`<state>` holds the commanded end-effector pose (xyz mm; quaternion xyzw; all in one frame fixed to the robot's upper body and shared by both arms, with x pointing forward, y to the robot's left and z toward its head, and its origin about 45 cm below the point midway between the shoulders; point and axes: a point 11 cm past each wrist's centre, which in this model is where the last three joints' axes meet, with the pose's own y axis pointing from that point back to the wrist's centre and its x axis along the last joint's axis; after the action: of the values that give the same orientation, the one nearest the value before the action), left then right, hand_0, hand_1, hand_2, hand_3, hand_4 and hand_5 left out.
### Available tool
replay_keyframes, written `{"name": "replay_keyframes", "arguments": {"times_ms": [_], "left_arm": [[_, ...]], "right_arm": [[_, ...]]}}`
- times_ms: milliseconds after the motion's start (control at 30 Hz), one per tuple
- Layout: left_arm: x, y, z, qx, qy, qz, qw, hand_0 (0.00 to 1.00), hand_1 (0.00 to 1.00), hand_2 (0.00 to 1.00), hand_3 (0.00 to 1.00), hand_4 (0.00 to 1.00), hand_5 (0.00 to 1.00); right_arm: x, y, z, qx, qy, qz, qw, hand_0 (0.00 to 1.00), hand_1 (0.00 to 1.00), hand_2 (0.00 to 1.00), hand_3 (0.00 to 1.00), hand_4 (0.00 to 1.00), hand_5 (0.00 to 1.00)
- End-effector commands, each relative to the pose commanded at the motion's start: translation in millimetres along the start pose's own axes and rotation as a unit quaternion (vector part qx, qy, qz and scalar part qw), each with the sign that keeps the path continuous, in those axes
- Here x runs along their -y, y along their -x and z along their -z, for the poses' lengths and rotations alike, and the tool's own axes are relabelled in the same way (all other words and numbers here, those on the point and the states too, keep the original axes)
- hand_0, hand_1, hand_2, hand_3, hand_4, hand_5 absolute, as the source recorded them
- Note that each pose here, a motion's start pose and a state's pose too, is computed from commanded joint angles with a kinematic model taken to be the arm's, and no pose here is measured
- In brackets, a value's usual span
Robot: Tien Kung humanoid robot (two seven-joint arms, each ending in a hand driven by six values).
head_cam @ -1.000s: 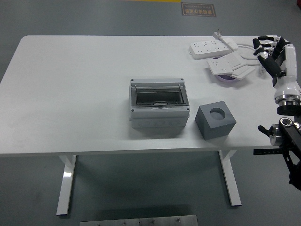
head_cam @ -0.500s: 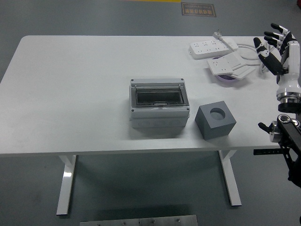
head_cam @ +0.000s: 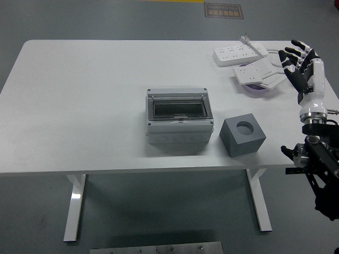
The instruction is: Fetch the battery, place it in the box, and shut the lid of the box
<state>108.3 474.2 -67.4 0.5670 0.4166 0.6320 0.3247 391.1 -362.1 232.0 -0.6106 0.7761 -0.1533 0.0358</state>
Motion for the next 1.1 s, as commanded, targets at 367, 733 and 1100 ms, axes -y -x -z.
{"name": "replay_keyframes", "arguments": {"times_ms": [367, 733, 1100], "left_arm": [[-0.5, -4.2, -2.5, 0.000, 0.002, -0.004, 1.000, 0.557, 0.718, 0.660, 0.595, 0.697, 0.197], [-1.6, -8.6, -7.2, 0.004, 0.007, -0.007, 1.000, 0.561, 0.719, 0.659, 0.596, 0.696, 0.197], [-2.0, -9.1, -8.4, 0.007, 0.007, -0.008, 1.000, 0.562, 0.719, 0.658, 0.596, 0.693, 0.193]], "right_arm": [[2.7, 2.2, 3.5, -0.005, -0.003, 0.008, 1.000, 0.731, 0.641, 0.636, 0.692, 0.907, 0.469], [2.4, 2.7, 1.8, -0.010, 0.001, 0.008, 1.000, 0.728, 0.641, 0.636, 0.695, 0.898, 0.476], [0.1, -3.4, -2.9, -0.016, 0.009, -0.007, 1.000, 0.727, 0.642, 0.630, 0.690, 0.879, 0.464]]}}
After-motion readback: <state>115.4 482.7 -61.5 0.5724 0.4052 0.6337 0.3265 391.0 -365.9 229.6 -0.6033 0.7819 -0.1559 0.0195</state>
